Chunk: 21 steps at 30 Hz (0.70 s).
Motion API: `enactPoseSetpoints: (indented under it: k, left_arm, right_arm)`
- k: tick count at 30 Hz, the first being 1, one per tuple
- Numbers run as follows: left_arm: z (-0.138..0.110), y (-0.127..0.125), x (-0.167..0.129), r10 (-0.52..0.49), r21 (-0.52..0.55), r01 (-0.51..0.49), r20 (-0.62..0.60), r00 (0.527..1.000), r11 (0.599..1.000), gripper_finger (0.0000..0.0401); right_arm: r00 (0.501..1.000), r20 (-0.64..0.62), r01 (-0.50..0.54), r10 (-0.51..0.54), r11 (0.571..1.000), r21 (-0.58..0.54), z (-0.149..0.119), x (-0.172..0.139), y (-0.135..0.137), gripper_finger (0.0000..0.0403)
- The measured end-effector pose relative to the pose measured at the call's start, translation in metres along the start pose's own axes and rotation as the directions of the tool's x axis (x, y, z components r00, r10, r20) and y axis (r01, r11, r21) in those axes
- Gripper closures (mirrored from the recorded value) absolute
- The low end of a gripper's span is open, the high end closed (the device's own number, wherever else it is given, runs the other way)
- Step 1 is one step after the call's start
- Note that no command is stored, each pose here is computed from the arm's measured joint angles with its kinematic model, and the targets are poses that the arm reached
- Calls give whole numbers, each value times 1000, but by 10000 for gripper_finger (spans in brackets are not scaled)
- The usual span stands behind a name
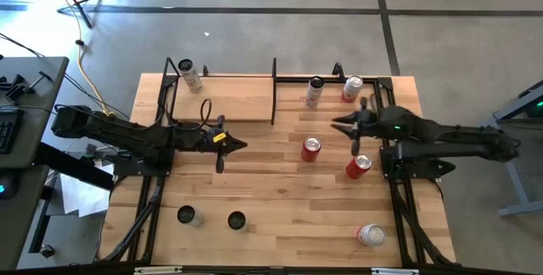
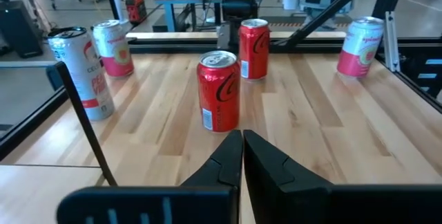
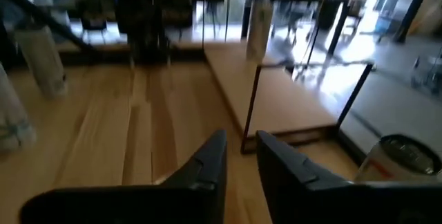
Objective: Place canned beverage on shelf
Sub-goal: Put the left red-black soda can on the shelf
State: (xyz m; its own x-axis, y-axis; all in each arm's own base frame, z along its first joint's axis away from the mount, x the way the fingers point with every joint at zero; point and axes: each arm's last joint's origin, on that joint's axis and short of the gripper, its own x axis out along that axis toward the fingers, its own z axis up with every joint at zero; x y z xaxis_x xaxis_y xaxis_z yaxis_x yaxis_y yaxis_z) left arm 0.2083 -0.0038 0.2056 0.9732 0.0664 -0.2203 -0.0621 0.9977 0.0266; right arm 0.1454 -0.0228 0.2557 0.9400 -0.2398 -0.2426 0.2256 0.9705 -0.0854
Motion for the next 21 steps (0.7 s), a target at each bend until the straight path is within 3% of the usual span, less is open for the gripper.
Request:
enactPoseSetpoints:
  k: [5, 8, 11, 16, 21]
  left_arm:
    - [-2, 0, 0, 0, 1, 0, -17, 1000, 1000, 396]
    - [-3, 0, 0, 0, 3, 0, -33, 999, 1000, 396]
    - [-4, 0, 0, -1, 3, 1, -42, 999, 1000, 396]
    - [-5, 0, 0, -1, 4, 1, -49, 999, 1000, 396]
    - [-5, 0, 0, -2, 4, 2, -50, 999, 1000, 396]
  right_arm:
    - [980, -186, -65, 68, 998, 25, 19, 29, 9, 225]
    - [947, -284, -132, 151, 987, 88, 28, 44, 16, 170]
    - [907, -389, -120, 162, 984, 131, 29, 60, 22, 131]
    - [840, -534, -60, 95, 995, 83, 31, 86, 29, 103]
    - [759, -649, -110, 46, 992, -58, 37, 102, 38, 100]
